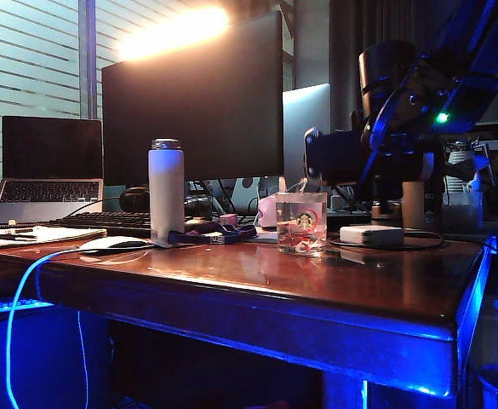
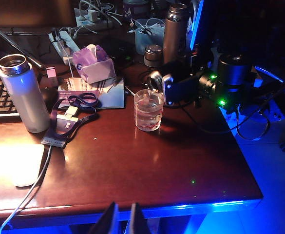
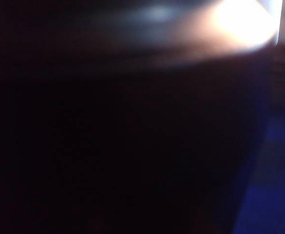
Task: Pick up the black thermos, pour a little water from inside into the glass cup, then place the black thermos back on the table.
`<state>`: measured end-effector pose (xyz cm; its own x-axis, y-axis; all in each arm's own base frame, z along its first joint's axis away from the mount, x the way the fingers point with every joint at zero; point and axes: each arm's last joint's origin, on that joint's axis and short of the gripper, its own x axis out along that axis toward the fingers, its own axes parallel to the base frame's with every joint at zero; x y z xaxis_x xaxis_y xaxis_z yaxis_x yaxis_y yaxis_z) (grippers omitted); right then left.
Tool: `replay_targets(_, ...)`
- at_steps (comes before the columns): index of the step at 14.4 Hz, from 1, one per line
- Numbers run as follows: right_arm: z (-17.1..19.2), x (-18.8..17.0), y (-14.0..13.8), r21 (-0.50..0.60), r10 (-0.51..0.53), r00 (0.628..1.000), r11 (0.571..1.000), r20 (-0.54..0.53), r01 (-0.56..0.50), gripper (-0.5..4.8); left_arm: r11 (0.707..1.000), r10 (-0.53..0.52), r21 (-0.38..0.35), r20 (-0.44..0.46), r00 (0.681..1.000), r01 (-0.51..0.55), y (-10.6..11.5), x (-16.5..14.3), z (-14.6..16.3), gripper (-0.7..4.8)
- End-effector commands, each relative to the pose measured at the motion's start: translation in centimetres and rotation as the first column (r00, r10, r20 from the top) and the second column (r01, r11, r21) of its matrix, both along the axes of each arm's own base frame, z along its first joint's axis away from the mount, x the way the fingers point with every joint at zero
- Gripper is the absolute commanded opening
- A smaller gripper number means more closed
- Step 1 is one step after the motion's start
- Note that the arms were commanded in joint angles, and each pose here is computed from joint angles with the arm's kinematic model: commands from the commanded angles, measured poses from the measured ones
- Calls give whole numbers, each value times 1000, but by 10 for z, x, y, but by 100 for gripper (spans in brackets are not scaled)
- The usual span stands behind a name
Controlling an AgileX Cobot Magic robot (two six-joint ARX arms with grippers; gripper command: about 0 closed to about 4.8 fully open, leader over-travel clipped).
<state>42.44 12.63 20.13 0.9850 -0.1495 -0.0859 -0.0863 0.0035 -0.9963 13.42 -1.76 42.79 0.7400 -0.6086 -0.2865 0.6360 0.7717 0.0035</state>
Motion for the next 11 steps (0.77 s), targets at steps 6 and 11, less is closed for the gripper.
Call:
replay_targets(6, 3, -1, 1, 196, -19, 1000, 981, 10, 16, 48, 1000, -7, -1, 27, 1000, 7, 0, -1, 3, 53)
replay_targets(11, 4, -2, 5, 412, -45, 998, 911, 44, 23, 48, 1000, -6, -1, 28, 1000, 6, 0, -1, 3, 53)
